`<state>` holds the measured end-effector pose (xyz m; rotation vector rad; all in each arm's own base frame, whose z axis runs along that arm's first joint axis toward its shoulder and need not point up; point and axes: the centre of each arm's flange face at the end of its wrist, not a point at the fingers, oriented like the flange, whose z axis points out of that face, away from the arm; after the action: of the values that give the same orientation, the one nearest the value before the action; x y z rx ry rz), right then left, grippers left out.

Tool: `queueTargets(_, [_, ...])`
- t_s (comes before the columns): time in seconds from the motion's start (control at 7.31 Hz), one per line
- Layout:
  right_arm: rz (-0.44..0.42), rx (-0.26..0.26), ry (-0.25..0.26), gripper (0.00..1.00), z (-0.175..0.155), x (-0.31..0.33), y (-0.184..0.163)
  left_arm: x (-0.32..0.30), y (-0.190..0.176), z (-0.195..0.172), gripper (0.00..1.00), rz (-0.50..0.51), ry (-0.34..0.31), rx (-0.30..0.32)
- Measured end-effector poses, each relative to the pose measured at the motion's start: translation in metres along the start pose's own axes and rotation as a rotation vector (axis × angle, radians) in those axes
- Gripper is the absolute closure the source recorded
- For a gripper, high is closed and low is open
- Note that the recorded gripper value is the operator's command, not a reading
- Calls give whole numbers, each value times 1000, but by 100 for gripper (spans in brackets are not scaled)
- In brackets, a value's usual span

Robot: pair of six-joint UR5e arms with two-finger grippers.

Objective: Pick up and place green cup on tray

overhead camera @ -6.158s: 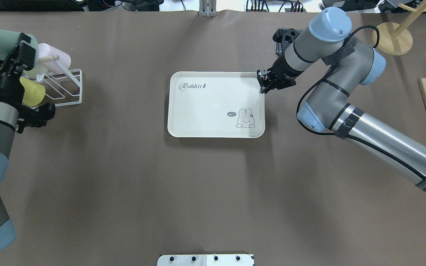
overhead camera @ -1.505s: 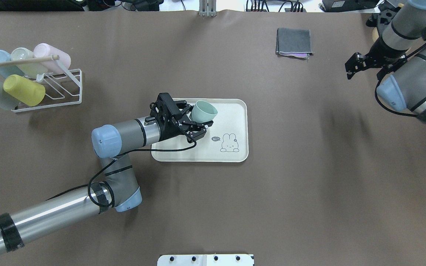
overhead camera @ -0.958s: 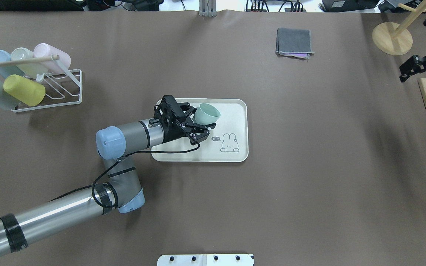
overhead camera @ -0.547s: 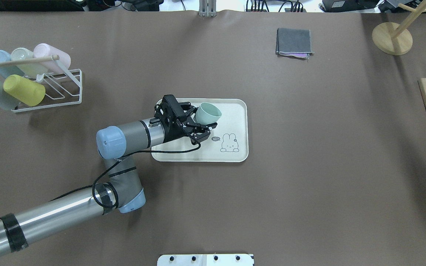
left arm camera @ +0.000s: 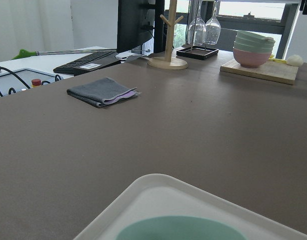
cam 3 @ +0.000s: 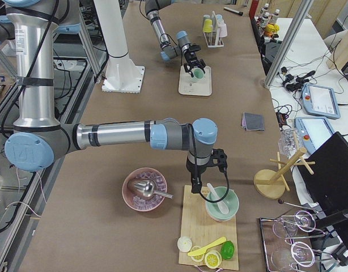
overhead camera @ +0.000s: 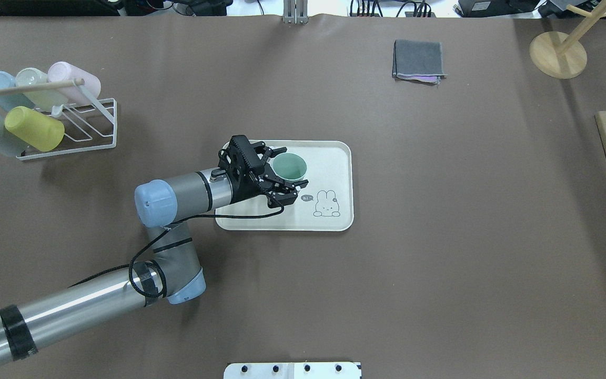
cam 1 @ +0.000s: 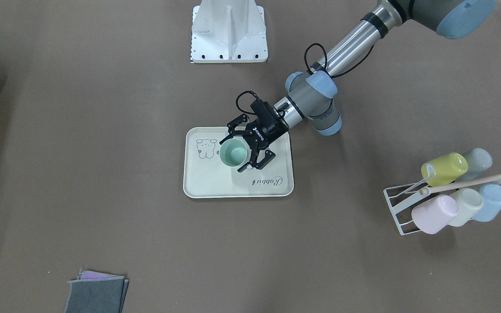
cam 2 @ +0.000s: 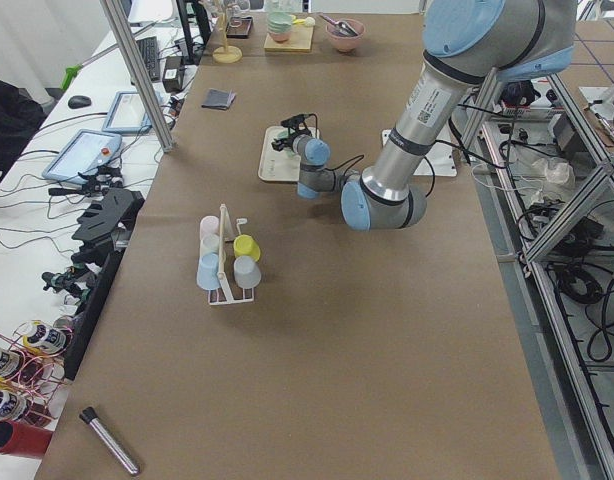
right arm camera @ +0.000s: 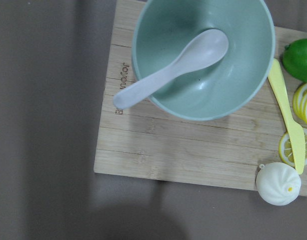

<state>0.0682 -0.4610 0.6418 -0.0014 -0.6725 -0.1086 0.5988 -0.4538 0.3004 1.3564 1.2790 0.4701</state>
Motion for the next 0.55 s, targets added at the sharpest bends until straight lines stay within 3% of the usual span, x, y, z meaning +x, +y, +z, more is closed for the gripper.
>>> queueTargets(0.55, [22,18,-27,0,-5,13,6,-3,3,-31,2,-2,9,18])
